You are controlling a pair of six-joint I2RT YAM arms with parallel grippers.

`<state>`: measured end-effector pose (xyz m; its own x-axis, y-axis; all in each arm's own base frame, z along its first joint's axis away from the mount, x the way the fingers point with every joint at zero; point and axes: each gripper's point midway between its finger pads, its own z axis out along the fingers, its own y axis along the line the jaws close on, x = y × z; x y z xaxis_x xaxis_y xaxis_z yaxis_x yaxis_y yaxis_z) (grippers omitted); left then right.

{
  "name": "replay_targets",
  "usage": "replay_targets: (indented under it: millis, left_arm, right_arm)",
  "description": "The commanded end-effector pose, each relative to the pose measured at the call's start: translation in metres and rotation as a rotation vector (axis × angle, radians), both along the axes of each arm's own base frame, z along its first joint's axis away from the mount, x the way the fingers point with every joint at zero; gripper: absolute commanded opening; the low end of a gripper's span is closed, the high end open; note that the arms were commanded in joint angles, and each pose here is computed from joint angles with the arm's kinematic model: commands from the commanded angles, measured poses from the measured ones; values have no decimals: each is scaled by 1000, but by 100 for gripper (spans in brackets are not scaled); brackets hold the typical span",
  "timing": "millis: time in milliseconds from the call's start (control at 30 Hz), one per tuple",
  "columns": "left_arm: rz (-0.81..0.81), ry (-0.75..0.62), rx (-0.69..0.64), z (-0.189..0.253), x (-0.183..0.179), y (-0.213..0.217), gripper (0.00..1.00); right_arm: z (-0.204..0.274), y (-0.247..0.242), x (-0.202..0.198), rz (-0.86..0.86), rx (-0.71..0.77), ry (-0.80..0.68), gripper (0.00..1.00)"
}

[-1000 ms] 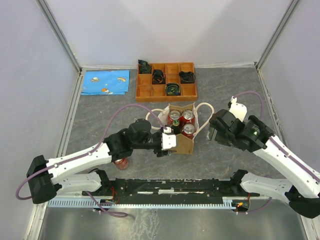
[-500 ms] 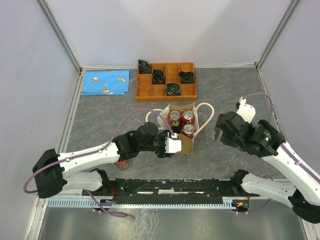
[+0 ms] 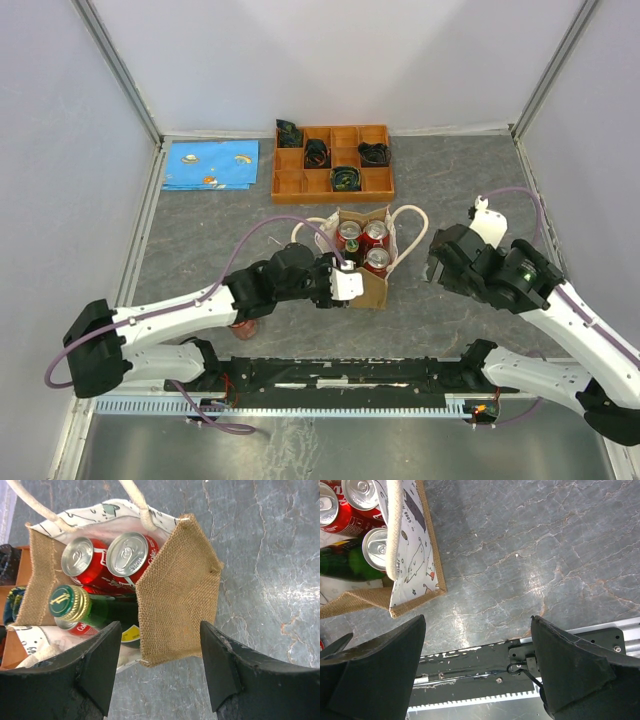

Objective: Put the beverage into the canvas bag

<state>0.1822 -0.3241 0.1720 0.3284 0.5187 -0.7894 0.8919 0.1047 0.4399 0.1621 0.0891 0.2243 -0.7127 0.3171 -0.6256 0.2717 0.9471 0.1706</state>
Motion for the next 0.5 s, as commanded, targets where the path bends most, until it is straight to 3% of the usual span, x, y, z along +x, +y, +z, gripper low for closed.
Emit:
replay_targets:
  millis: [0,233,333,467]
  left_arm:
    - [44,-40,-29,9,18,-11,71]
    - [45,6,-30,4,23,-19,67]
    - [-42,45,-24,2,6,-21,60]
    - [-198,97,-3,-4,-27,-16,57]
  right_arm:
    - [2,-2,1,-17,19,-23,93]
    - [0,-11,-7,-39,32,-29,93]
    - [1,-13,-7,-42,29,-33,93]
    - [0,-13,-7,-44,25,-32,93]
